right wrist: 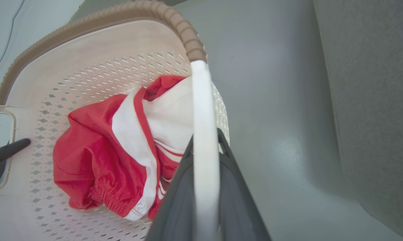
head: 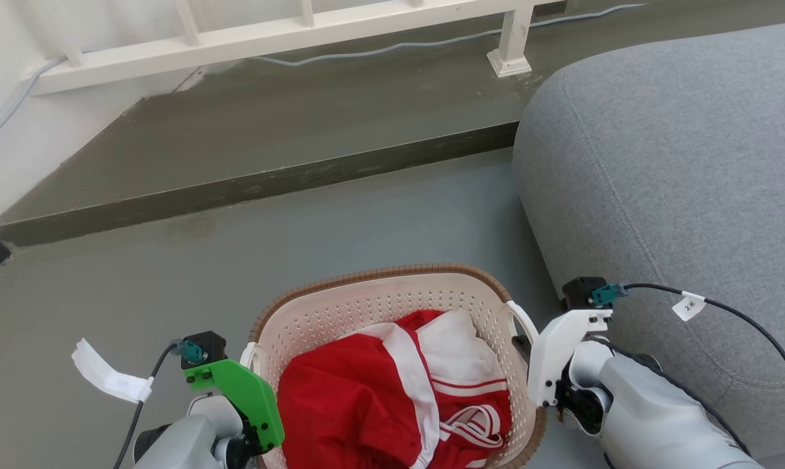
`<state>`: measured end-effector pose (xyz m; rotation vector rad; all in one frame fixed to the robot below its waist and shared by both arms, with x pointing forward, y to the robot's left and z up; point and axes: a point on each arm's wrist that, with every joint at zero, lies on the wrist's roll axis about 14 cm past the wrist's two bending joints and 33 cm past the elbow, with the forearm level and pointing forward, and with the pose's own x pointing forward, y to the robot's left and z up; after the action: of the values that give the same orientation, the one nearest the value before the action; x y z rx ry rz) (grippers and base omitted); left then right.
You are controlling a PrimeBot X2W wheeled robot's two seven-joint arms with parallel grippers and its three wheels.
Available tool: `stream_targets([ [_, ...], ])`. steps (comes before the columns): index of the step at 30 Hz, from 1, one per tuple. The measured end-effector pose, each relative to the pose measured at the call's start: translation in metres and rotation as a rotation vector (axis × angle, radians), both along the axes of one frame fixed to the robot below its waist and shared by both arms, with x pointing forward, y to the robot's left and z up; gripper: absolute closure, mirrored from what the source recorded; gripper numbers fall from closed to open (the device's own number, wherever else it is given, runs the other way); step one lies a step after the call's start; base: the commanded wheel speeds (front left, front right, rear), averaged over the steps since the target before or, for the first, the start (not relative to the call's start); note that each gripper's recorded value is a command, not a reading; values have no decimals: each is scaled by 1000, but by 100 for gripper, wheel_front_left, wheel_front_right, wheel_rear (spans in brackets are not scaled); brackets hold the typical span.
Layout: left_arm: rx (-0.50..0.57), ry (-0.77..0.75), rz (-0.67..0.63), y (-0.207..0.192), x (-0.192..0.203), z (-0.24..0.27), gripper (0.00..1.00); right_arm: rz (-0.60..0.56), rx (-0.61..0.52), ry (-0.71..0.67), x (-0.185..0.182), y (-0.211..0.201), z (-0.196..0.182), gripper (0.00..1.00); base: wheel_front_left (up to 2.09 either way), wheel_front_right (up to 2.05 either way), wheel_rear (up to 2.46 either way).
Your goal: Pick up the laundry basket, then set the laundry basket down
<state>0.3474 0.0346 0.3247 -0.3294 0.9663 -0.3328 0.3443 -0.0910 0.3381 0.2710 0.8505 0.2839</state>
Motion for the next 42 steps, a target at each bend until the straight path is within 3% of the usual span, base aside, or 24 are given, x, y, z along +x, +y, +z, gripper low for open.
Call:
stream_targets([
  [30,10,28,8,-1,-2,-8,100,7,-7,26,-2,-1,-8,100,0,0,0],
  [42,-21,-11,64,-6,22,-12,100,-12,-14,-13,27,-7,-7,100,0,0,0],
])
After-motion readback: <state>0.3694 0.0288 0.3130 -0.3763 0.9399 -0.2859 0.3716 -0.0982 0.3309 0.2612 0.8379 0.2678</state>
